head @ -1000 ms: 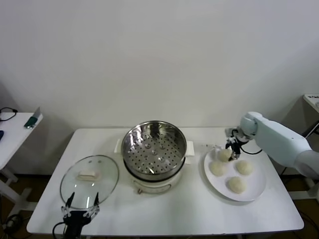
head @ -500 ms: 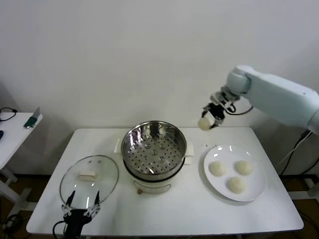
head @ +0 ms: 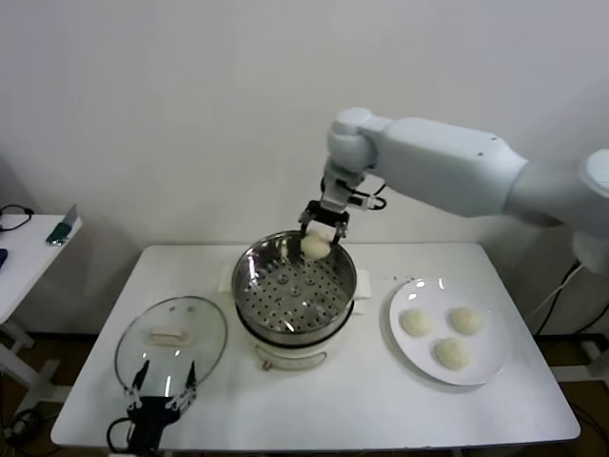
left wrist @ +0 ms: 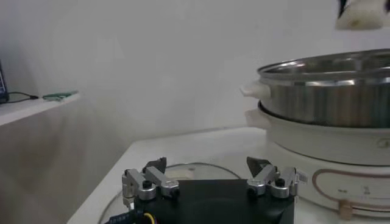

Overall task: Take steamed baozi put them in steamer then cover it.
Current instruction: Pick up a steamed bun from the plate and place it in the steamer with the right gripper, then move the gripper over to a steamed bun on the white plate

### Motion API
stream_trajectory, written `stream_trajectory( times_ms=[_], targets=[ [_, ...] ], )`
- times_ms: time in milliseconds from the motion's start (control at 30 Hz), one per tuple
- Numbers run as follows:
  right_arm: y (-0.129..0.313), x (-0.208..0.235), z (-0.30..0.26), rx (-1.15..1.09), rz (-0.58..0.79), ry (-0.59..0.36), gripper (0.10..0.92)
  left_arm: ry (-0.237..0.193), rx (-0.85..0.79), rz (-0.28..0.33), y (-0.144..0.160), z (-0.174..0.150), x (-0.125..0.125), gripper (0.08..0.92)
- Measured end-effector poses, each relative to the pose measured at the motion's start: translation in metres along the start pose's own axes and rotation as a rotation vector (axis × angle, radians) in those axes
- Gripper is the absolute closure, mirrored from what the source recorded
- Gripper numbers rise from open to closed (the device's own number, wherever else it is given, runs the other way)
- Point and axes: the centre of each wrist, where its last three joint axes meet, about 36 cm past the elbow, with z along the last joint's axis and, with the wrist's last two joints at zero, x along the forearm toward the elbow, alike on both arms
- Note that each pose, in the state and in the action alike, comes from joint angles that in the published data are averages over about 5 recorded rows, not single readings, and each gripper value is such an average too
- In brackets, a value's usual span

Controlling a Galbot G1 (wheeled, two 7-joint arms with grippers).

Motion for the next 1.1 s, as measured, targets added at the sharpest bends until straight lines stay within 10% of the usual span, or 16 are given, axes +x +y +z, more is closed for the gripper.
stream_trajectory(
  times_ms=[700, 1100],
  targets=[
    [-0.016, -0.085, 0.008, 0.103, -0.024, -0.016, 0.295, -0.004, 0.012, -0.005, -0.001, 0.000, -0.002, 0.177],
    [0.002, -0.027, 0.027, 0.030, 0.015, -0.038, 0.200, -0.001, 0.010, -0.010, -0.002, 0.000, 0.002, 0.177]
  ],
)
